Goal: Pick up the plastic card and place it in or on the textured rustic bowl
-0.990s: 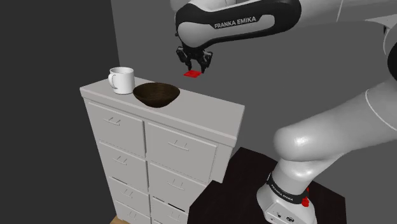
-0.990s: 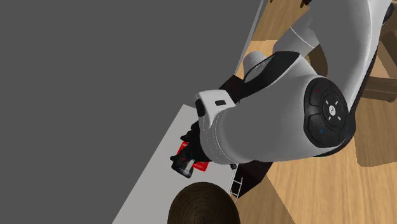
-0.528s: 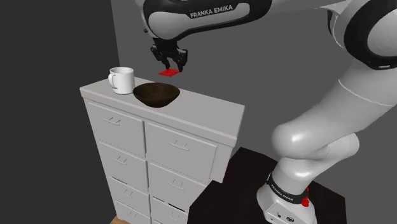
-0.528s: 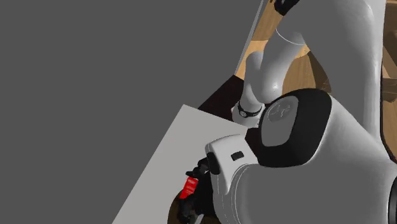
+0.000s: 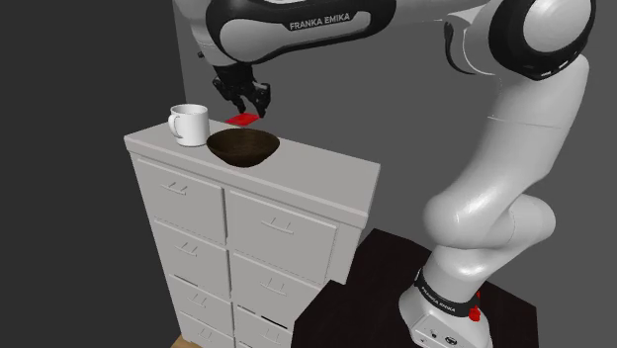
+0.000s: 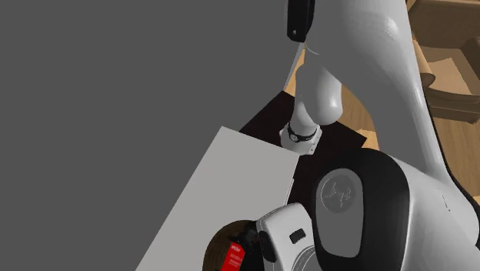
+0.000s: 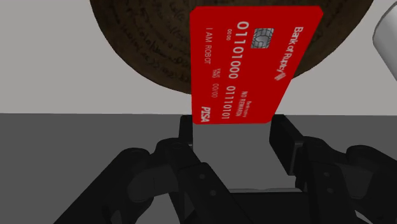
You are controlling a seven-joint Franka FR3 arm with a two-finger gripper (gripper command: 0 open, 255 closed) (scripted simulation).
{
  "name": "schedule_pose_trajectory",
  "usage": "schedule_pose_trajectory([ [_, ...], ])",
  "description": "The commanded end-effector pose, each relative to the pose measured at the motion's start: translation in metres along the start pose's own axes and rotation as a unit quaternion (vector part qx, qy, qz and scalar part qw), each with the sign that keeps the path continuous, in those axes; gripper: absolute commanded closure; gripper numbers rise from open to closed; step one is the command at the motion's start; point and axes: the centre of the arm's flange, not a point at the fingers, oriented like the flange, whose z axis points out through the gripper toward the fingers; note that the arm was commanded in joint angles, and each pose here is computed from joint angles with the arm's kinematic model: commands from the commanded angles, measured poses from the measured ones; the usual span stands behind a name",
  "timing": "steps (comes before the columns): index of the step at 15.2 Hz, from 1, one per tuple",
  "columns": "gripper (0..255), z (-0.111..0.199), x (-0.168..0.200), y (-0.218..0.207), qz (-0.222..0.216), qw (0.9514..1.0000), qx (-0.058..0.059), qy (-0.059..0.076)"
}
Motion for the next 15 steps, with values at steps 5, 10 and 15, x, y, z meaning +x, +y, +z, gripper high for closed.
schedule_pose_trajectory([
  [5, 255, 0.026, -0.017, 0.000, 0.000, 1.0000, 0.000, 0.000],
  [10, 255, 0.049, -0.032, 0.000, 0.000, 1.0000, 0.000, 0.000],
  [15, 255, 0.049, -0.032, 0.000, 0.000, 1.0000, 0.000, 0.000],
])
